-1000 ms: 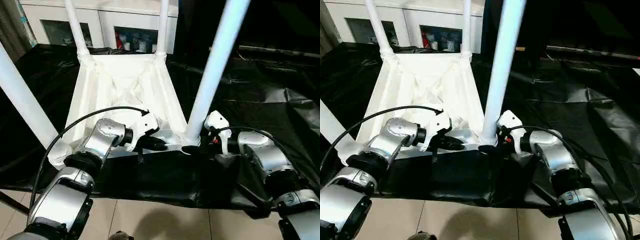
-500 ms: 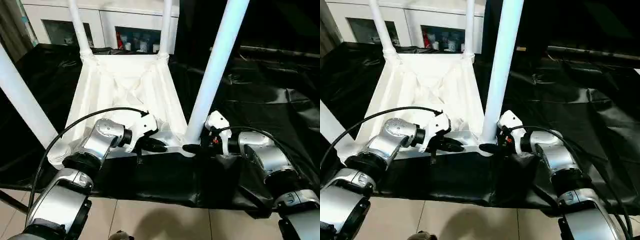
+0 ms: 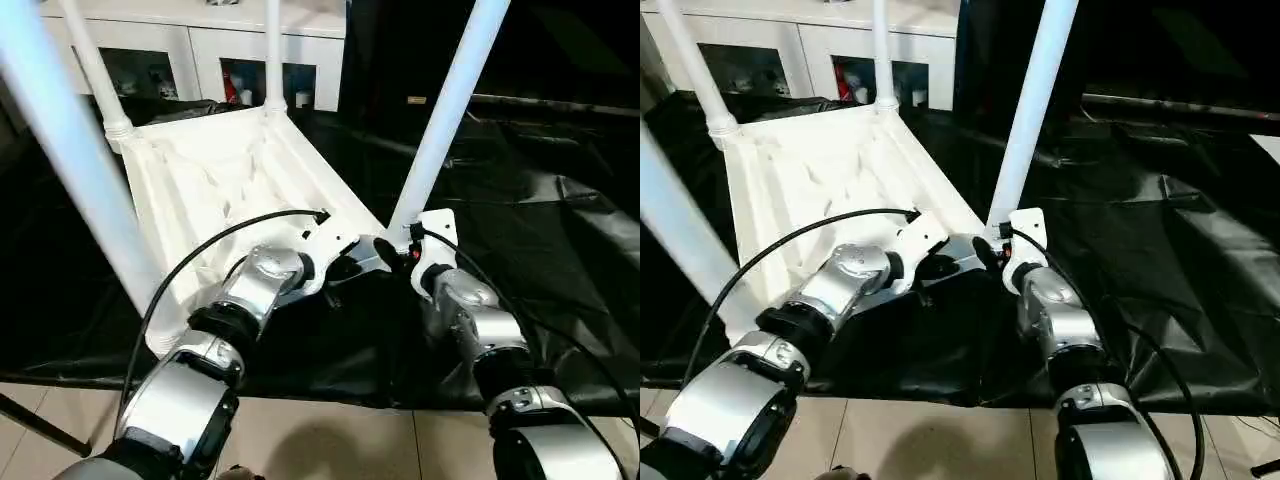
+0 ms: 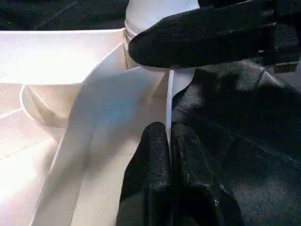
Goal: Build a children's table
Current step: Rotate leg to tighten
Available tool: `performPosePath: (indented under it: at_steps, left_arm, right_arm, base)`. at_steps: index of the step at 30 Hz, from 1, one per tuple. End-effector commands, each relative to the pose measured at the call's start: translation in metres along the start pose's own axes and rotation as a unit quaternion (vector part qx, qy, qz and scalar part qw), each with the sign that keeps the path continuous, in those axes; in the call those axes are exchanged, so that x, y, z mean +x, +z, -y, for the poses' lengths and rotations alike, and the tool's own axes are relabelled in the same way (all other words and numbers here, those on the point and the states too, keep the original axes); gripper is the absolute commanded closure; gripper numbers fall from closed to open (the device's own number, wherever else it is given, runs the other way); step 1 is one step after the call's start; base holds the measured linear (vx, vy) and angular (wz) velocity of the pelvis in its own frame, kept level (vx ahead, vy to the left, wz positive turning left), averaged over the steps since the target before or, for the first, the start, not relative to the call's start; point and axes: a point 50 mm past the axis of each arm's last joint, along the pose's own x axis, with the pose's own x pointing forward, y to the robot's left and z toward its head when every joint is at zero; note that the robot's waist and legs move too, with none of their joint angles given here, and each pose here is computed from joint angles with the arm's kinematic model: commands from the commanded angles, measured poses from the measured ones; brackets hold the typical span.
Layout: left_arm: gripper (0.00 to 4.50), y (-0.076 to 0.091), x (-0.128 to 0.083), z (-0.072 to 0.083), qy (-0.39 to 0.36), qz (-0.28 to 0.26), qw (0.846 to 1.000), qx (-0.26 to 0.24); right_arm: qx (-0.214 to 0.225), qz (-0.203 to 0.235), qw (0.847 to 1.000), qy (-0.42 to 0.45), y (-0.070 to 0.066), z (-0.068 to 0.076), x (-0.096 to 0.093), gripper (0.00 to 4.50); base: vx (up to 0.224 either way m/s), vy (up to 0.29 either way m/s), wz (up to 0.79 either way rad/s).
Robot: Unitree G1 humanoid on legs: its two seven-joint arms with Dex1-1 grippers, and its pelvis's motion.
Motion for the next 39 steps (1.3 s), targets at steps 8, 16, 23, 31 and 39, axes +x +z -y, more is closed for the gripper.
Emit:
performPosePath:
  at_steps: [8,16,23,31,39]
  left_arm:
    - [4.50,-0.006,-0.011,-0.004,-0.037,0.033,0.999,0.013]
    - [4.50,-0.018,-0.038,-0.012,-0.138,0.032,0.989,0.051]
    - [4.50,-0.020,-0.048,-0.008,-0.213,0.045,0.975,0.046]
    - [4.50,-0.021,-0.049,-0.009,-0.211,0.043,0.975,0.048]
    - [4.50,-0.021,-0.051,-0.012,-0.205,0.039,0.977,0.048]
  right_arm:
    - [-0.033,0.019,0.991,0.129,0.019,-0.003,-0.005,0.71]
    - [-0.147,-0.043,0.944,0.293,0.021,0.020,-0.033,0.57]
    - [-0.167,-0.063,0.925,0.335,0.020,0.023,-0.038,0.57]
    - [-0.162,-0.071,0.921,0.348,0.016,0.019,-0.036,1.09]
    - [-0.155,-0.075,0.920,0.351,0.013,0.019,-0.036,1.69]
  base:
    - [0.000,0.000,0.00]
    - [0.000,0.000,0.00]
    - [0.000,0.000,0.00]
    - [0.000,0.000,0.00]
    - [0.000,0.000,0.00]
